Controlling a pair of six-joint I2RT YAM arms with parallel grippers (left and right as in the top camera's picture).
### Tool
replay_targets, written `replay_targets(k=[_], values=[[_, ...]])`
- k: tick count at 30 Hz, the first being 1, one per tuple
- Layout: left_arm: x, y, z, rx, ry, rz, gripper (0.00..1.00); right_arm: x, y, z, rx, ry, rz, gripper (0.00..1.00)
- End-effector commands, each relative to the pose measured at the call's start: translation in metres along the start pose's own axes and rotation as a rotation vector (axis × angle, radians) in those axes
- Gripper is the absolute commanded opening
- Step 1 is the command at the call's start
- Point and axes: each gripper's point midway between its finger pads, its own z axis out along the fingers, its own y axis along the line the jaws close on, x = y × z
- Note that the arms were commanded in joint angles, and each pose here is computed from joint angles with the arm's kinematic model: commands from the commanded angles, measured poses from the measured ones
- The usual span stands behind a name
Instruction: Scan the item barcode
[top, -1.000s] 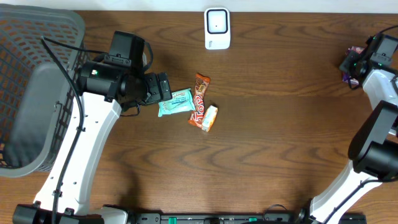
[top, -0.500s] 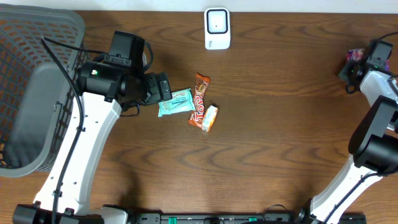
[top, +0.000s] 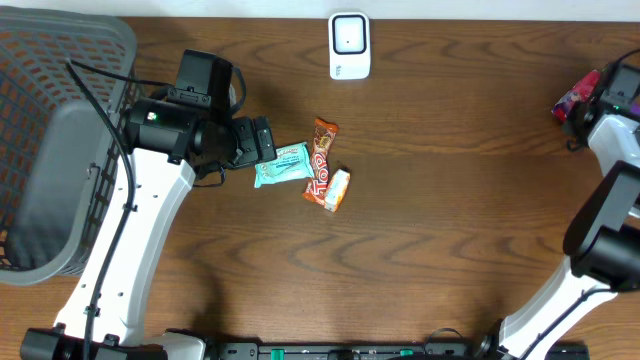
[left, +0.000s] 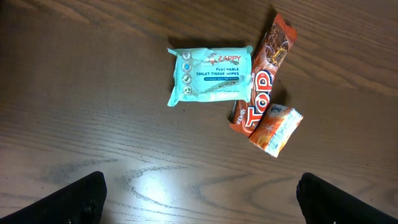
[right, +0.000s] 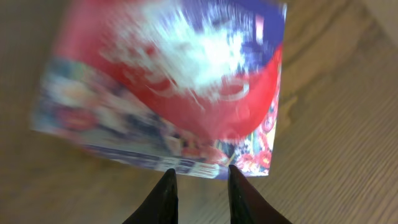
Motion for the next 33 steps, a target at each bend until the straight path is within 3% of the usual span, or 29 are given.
replay_targets(k=[1,9,20,33], values=[[-0.002,0.001,-0.001,-0.008,-0.007,0.002,0.98,-0.035,0.027,-0.050,-0.167,-0.103,0.033,0.24],[-0.002,0.001,-0.001,-0.008,-0.007,0.001,0.98,-0.022,0.046,-0.054,-0.244,-0.046,0.077,0.08],[-0.002,0.001,-0.001,-0.008,-0.007,0.002,0.98,0.035,0.045,0.029,-0.146,0.102,0.131,0.04],[-0.002,0.001,-0.001,-0.008,-0.007,0.002,0.98,-0.029,0.018,0.047,-0.139,-0.166,0.265,0.10]])
